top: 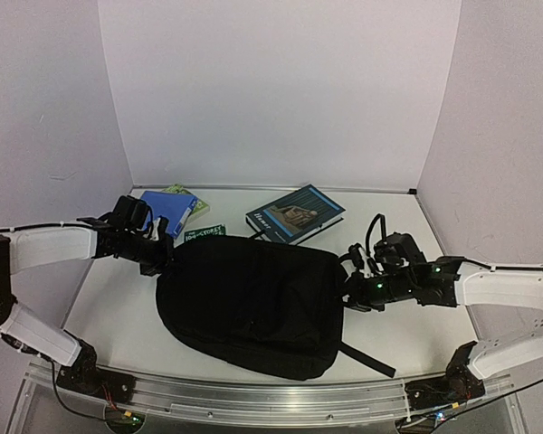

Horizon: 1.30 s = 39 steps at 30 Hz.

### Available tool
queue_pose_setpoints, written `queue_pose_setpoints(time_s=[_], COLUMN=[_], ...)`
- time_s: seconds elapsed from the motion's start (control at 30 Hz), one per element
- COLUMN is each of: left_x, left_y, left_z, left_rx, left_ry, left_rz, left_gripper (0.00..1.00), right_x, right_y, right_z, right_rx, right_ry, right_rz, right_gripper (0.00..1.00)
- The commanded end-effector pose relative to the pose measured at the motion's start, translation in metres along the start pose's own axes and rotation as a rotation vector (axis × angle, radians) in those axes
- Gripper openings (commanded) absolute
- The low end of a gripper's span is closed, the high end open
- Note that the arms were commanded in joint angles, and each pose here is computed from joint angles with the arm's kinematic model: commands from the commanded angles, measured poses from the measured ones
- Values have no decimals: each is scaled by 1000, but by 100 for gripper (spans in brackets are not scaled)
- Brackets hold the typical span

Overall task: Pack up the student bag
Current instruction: Adjust the student bag at the center of the board.

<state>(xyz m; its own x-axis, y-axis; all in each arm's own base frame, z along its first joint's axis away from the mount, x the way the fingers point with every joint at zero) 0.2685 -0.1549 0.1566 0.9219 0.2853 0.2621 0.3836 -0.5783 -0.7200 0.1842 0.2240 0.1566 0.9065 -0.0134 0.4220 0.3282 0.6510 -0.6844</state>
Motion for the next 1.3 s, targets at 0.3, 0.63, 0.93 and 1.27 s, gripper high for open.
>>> queue_pose_setpoints(time_s=[0.3,0.63,0.93,1.27], left_x=[54,22,10,12], left_y=[-36,-97,-106,-94], left_z=[-29,-22,-9,-21], left_rx=[23,0,86,33], left_ry=[232,109,30,76], left_rz=[-264,-436,-399,-327], left_gripper=[96,100,100,97], right_x=[42,35,-23,-36], right_y=[-67,-40,44,79], right_z=[42,124,160,159], right_rx=[-53,70,4,-20], right_ry=[-85,-274,-414,-382], right_rz=[-192,-71,132,213], right_gripper=[66,59,53,41])
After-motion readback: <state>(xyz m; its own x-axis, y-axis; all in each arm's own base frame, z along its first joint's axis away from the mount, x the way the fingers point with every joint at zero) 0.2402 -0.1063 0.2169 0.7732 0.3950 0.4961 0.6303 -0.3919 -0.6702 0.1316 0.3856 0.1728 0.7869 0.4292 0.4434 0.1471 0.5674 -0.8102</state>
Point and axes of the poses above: each gripper's point midway between its finger pads, its own y axis out along the fingers, its own z axis along the line the jaws close on, x = y × z, the point moved 7 cm from there along -y, back along the fingers, and after that the axes turned 3 degrees about -y, right-handed, at the moved point
